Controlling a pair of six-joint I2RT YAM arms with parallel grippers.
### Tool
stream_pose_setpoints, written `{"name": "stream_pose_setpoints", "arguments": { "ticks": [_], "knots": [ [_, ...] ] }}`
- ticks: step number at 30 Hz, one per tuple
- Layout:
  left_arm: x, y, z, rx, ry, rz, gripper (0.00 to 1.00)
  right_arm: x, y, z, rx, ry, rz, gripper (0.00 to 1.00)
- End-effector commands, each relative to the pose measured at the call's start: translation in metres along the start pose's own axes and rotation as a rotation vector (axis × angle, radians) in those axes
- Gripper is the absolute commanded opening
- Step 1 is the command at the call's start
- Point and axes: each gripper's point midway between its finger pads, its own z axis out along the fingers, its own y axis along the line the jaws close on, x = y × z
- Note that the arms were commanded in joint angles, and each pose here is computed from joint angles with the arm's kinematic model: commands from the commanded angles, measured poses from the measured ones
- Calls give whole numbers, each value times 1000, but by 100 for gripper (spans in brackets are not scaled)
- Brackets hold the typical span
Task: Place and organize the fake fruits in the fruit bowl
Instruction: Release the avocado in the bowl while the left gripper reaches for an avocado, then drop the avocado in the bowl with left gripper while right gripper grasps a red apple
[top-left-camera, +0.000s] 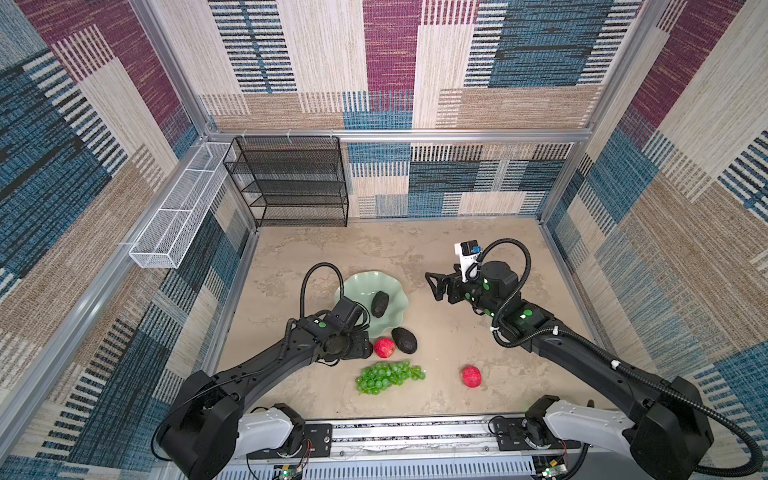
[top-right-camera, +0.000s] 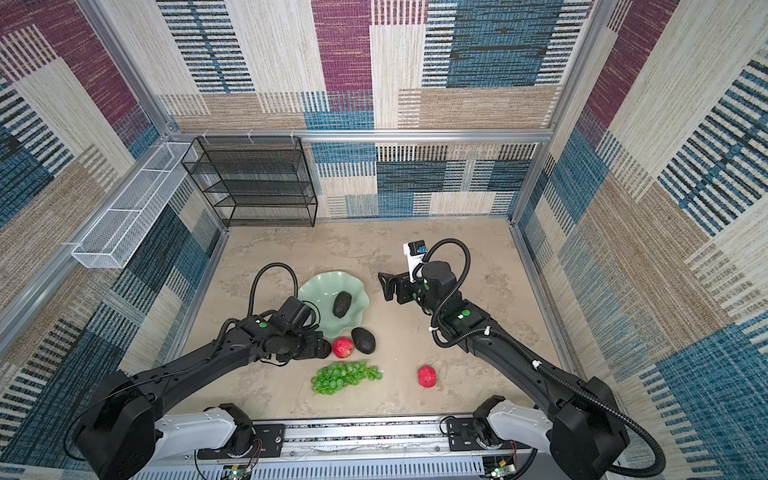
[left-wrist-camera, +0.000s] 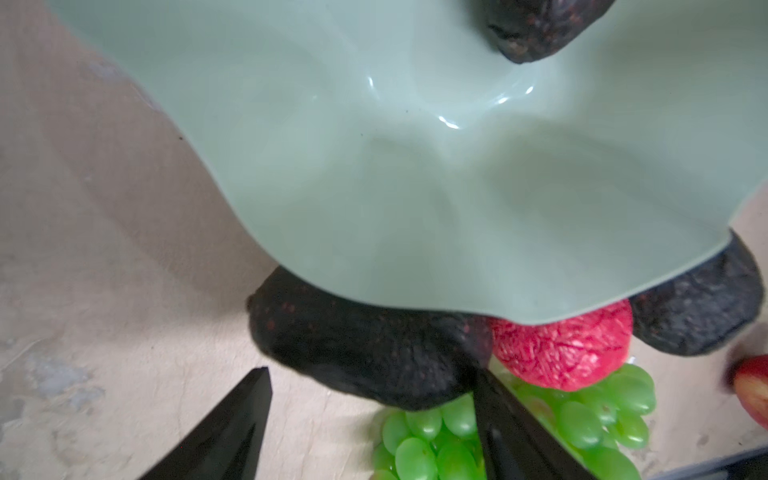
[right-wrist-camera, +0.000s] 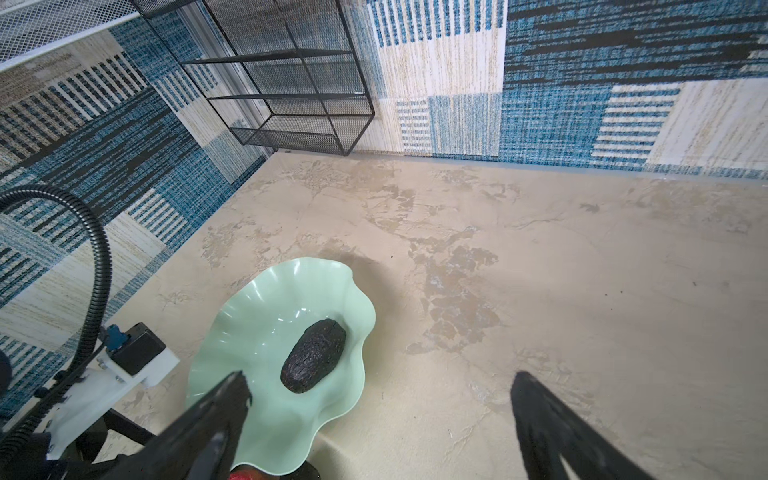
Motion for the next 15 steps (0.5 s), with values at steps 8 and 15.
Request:
{"name": "stream_pose_setpoints", "arguments": {
  "ticks": [8,15],
  "knots": [
    [-9,-2,4,-61,1,50,85,-7,1,-3,-4,-29,12,100],
    [-2,5,10,-85,26,30,85,-6,1,-5,-6,-31,8,100]
  ]
}}
